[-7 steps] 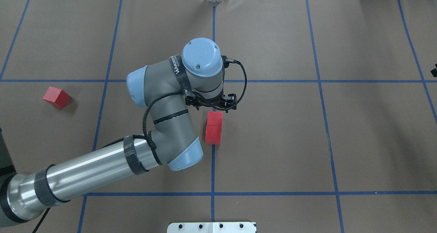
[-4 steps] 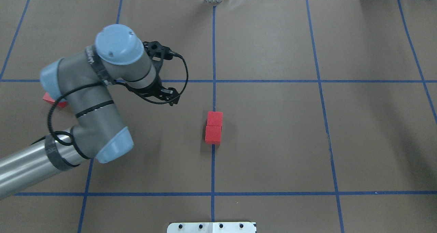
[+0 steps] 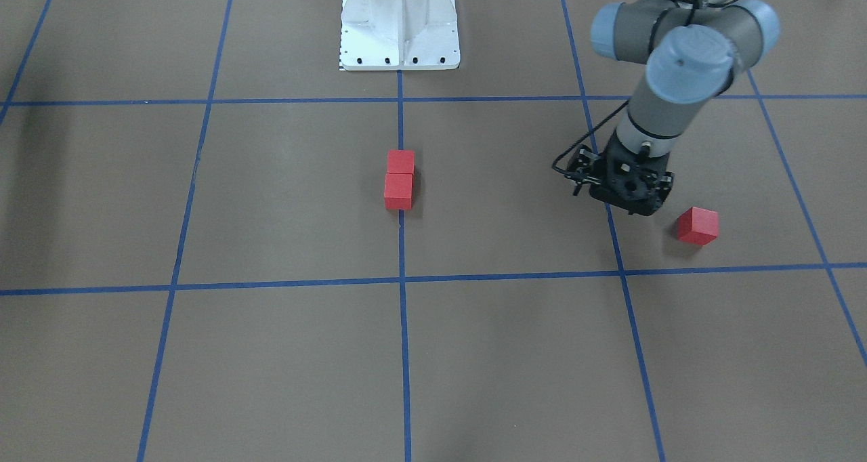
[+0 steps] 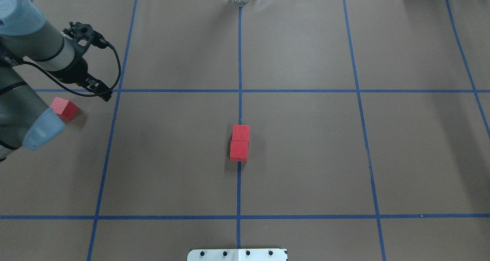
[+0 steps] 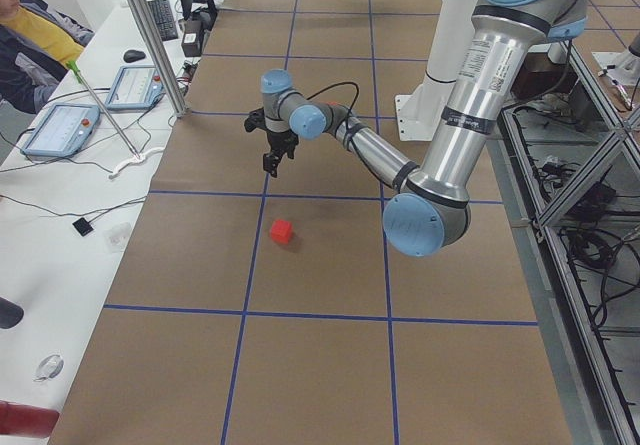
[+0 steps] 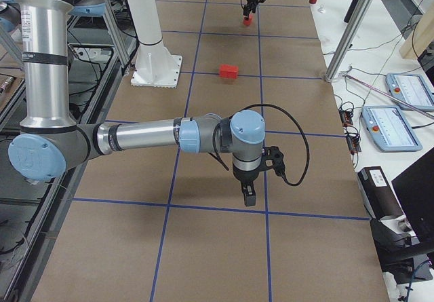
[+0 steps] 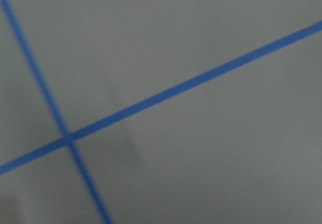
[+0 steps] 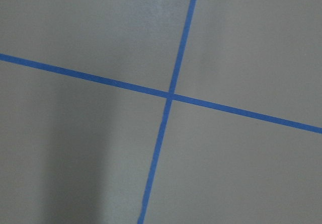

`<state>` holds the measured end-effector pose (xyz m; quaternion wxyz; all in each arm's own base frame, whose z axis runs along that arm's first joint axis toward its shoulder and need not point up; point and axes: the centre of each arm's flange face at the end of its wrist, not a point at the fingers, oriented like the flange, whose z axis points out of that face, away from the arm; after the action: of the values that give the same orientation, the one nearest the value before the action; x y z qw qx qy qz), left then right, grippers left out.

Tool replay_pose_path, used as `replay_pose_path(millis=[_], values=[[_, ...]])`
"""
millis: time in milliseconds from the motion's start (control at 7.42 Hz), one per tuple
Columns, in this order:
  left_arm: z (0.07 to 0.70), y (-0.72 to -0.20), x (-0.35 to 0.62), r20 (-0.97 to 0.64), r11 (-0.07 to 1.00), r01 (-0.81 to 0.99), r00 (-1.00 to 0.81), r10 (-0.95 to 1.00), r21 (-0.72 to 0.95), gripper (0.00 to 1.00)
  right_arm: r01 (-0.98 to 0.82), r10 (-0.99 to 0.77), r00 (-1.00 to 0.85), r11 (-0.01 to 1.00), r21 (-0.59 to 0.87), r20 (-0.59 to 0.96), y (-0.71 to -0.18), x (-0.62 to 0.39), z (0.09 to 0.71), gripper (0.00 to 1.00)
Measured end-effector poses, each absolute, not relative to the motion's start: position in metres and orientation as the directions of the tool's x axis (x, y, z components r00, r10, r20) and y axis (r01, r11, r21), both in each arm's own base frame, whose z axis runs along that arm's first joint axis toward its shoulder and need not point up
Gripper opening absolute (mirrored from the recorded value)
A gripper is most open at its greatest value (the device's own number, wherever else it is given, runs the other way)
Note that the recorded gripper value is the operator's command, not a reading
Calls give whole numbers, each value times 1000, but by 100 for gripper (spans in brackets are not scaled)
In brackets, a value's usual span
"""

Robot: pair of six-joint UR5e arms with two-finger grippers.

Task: Form red blocks into L shape at center
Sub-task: 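Open the left gripper and move it toward the last red cube, then lower the left gripper and grasp the last red cube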

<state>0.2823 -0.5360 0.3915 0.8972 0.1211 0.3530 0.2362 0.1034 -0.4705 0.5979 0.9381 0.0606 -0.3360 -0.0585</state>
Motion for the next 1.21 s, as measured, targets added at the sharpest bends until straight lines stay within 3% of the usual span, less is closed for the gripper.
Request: replay_pose_path(millis=[404,1213], values=[[468,-549,211,-555,845,-363,639,533,393,100,36,-55,755,998,42,653,-464,122,633,100],[551,-565,220,-678,938,-200,651,343,283,100,33,-62,756,998,57,651,-463,122,653,100]])
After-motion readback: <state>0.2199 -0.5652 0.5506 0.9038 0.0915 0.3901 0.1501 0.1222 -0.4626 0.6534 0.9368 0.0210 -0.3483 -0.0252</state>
